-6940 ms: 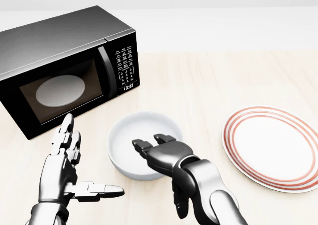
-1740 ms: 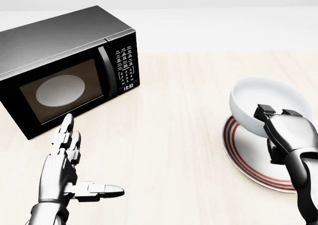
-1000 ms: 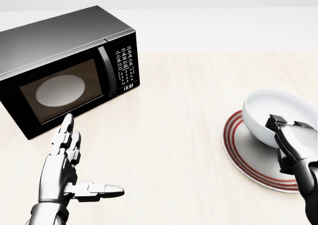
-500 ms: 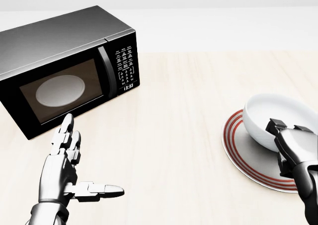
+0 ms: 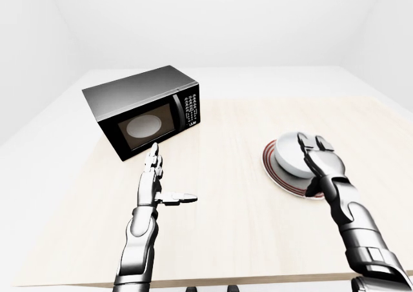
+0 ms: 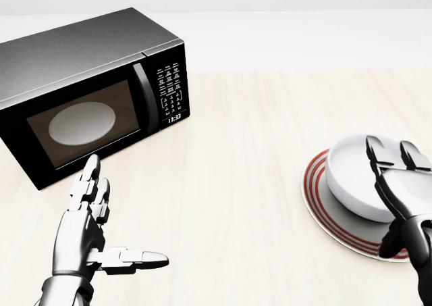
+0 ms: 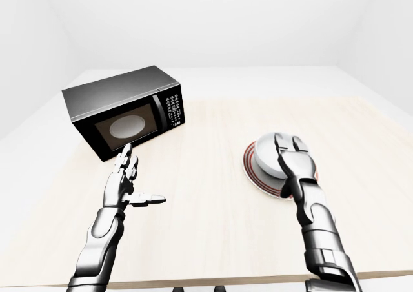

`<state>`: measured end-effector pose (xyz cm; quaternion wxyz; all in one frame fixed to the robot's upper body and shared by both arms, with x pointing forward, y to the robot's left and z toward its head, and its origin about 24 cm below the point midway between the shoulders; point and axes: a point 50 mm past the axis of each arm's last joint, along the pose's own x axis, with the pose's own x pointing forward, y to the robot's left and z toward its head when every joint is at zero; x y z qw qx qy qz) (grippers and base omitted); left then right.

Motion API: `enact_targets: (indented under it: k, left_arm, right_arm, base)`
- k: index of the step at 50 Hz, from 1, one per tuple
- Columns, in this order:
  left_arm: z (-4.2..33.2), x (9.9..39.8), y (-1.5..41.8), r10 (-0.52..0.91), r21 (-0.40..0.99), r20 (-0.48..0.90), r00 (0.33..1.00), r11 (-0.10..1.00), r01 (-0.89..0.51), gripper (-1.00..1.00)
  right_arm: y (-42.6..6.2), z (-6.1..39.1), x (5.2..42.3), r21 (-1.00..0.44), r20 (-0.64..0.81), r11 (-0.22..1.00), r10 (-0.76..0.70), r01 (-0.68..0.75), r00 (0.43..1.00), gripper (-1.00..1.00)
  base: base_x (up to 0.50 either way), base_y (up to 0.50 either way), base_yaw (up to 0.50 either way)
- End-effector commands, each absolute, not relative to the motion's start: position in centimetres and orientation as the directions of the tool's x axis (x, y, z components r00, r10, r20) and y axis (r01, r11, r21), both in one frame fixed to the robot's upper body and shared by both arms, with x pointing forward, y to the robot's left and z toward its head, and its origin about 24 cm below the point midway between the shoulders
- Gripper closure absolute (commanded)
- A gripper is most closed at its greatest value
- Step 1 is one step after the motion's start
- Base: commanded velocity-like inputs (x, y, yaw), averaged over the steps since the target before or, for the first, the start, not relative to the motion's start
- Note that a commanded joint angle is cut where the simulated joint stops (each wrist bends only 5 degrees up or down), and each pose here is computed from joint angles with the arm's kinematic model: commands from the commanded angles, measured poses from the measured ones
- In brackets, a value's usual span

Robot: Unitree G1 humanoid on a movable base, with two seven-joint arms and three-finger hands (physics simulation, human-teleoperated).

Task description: Pick up the white bowl and put it on the plate.

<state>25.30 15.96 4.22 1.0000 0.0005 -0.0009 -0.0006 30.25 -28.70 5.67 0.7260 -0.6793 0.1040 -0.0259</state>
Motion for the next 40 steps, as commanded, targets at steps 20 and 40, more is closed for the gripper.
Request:
enact_targets:
  k: [20,40]
  left_arm:
    - [4.2,25.3,16.0,-0.001,0.001,0.002,1.000,1.000,0.001,-1.00]
    - [4.2,25.3,16.0,-0.001,0.001,0.002,1.000,1.000,0.001,-1.00]
  right_arm:
    - [-26.7,23.5,27.6,-0.978,0.196,0.072,-0.034,0.198,0.980,-1.00]
    - [-22.9,35.3,20.3,-0.817,0.567,-0.008,0.176,0.577,0.805,-1.00]
  base:
    - [0.00,0.00,0.00]
    - [0.00,0.00,0.00]
